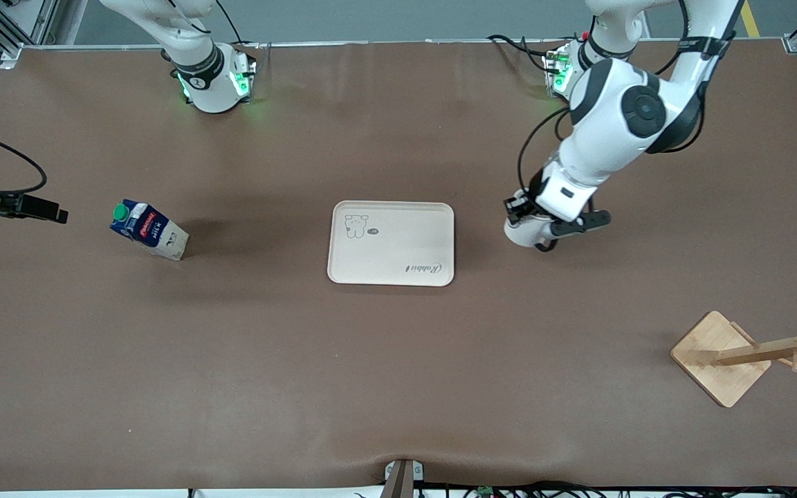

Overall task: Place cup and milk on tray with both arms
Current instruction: 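Lift the mug off the stand with the left gripper toward the tray, then lower the mug onto the tray while the right gripper grasps the carton, then open the left gripper and withdraw while the right gripper lifts the carton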

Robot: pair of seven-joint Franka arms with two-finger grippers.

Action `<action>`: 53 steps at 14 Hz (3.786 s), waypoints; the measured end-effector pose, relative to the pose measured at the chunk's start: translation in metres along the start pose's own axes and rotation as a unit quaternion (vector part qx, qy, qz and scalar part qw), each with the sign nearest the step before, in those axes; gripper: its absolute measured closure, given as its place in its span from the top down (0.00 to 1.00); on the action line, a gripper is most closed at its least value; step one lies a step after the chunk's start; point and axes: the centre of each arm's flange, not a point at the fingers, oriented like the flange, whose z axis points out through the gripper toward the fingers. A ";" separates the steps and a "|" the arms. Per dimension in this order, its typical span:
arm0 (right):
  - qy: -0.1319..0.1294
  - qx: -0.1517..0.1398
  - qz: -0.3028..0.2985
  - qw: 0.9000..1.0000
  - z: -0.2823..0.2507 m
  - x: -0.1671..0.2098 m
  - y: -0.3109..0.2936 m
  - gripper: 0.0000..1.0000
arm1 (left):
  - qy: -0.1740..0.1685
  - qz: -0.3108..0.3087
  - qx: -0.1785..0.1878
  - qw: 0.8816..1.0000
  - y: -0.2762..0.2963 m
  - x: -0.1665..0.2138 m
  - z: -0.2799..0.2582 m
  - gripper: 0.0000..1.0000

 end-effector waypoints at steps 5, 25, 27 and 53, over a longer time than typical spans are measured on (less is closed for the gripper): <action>-0.009 -0.002 0.000 1.000 0.026 0.020 0.000 1.00 | -0.035 -0.036 0.047 0.998 0.050 -0.040 0.043 0.08; 0.000 -0.011 0.106 0.994 0.164 -0.038 0.003 1.00 | -0.035 -0.123 0.105 0.986 0.164 -0.050 0.191 0.08; 0.000 -0.012 0.123 0.992 0.170 -0.041 -0.001 1.00 | -0.039 -0.124 0.110 0.985 0.162 -0.051 0.197 0.08; -0.007 -0.024 0.023 0.999 0.092 -0.026 -0.167 0.57 | 0.004 0.018 0.148 0.989 0.090 0.077 -0.101 1.00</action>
